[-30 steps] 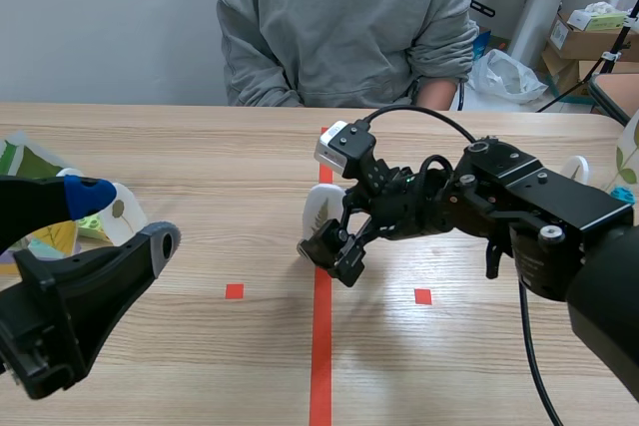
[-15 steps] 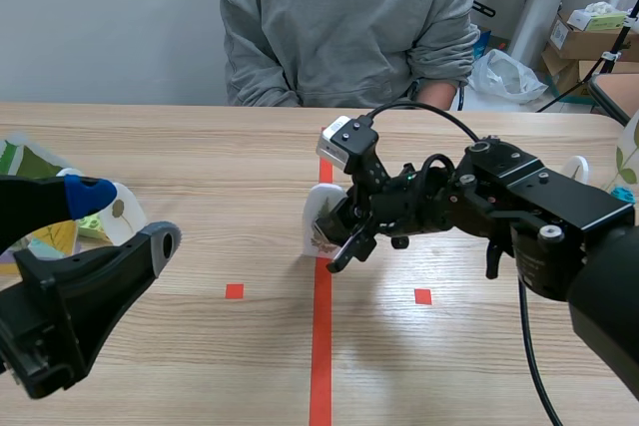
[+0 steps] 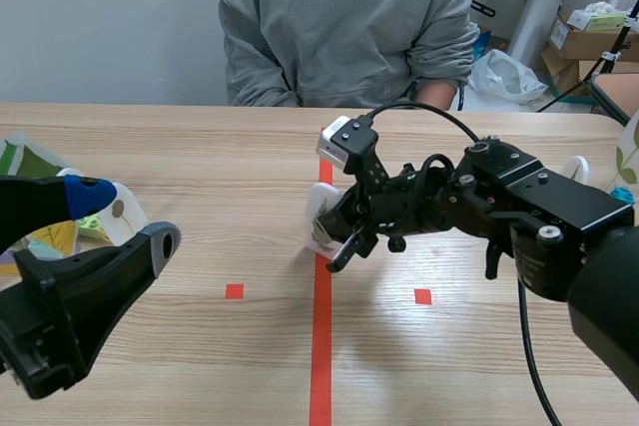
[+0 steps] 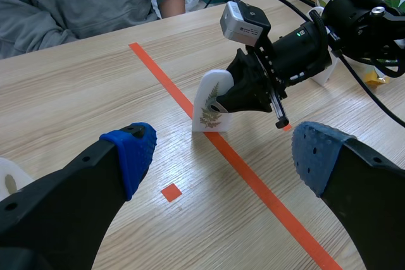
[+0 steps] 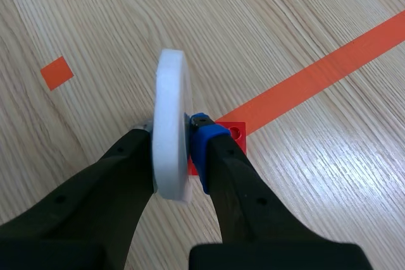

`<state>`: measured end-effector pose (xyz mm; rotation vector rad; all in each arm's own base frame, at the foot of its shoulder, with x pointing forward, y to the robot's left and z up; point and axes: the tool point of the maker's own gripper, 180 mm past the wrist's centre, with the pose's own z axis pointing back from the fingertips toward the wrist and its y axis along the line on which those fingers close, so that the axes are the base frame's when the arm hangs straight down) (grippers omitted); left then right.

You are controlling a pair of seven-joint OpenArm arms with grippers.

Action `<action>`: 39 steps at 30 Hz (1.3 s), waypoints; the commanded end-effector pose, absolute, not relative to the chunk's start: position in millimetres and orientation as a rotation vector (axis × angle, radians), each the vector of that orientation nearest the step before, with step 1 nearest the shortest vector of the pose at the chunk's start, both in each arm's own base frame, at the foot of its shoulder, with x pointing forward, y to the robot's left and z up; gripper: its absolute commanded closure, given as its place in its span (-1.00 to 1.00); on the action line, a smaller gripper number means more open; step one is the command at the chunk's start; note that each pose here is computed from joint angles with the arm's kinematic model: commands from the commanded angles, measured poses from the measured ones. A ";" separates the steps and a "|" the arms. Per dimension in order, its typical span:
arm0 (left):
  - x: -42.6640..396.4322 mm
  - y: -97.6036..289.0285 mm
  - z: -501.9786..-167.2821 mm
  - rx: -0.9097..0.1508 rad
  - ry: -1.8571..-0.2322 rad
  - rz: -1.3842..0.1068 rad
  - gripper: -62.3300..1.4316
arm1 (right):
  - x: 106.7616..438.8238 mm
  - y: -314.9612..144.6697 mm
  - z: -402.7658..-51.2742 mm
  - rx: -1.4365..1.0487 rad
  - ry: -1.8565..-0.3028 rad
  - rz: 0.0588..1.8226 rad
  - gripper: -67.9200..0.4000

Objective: Do the leaf sorting experiment

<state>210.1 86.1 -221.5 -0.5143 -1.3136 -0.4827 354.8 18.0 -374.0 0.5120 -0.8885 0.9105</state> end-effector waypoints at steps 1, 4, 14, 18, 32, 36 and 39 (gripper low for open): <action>210.7 82.4 -213.8 -0.535 -1.342 -0.476 -0.51 | 365.3 17.7 -359.9 0.515 -0.939 0.883 0.94; 210.8 82.4 -213.7 -0.535 -1.342 -0.476 -0.51 | 367.4 7.5 -359.8 0.510 -0.952 0.827 0.94; 210.8 82.4 -213.7 -0.535 -1.342 -0.475 -0.51 | 379.1 -32.8 -342.9 0.459 -1.016 0.634 0.94; 210.8 82.4 -213.7 -0.535 -1.342 -0.475 -0.51 | 379.3 -56.5 -341.0 0.419 -1.035 0.562 0.94; 210.8 82.4 -213.6 -0.535 -1.343 -0.475 -0.51 | 360.3 -181.3 -350.5 0.220 -1.015 0.291 0.94; 210.8 82.4 -213.6 -0.535 -1.343 -0.475 -0.51 | 352.6 -209.4 -352.3 0.185 -1.007 0.214 0.94; 210.8 82.4 -213.6 -0.535 -1.343 -0.475 -0.51 | 347.9 -226.2 -351.8 0.161 -1.007 0.183 0.94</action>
